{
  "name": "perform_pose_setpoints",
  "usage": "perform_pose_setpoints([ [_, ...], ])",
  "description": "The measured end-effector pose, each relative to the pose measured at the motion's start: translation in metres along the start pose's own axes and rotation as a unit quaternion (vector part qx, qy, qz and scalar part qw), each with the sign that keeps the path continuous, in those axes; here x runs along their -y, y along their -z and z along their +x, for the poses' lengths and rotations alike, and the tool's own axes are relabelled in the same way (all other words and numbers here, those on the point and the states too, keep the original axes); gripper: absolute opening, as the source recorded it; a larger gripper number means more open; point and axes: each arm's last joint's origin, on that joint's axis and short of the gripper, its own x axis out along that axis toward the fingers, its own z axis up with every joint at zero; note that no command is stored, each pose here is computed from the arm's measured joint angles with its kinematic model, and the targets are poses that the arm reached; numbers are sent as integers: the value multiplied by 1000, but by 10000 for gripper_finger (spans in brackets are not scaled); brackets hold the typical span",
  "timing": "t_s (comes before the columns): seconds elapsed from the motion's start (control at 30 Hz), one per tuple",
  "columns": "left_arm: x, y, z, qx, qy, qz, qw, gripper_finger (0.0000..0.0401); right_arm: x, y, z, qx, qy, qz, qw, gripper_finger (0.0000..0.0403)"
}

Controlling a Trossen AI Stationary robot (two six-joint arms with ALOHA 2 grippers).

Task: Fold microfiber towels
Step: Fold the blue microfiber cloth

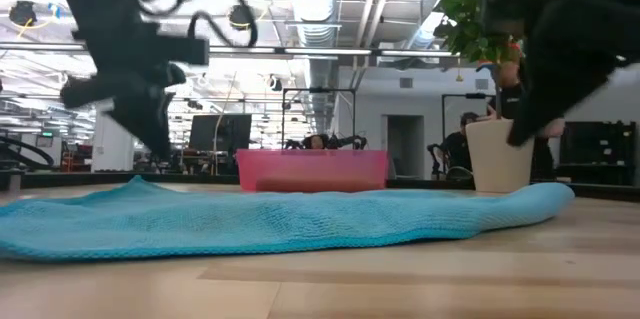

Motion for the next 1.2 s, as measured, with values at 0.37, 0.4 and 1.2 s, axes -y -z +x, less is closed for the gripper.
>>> perform_pose_setpoints([
  [0.37,50,0,-45,180,138,-77,971,0,11,38,20,-26,-5,45,999,219],
  [0.4,55,1,-42,178,132,-73,972,0,10,39,18,-26,-8,45,999,219],
  [1.2,94,11,28,85,96,-30,991,0,23,63,34,38,-57,26,997,218],
])
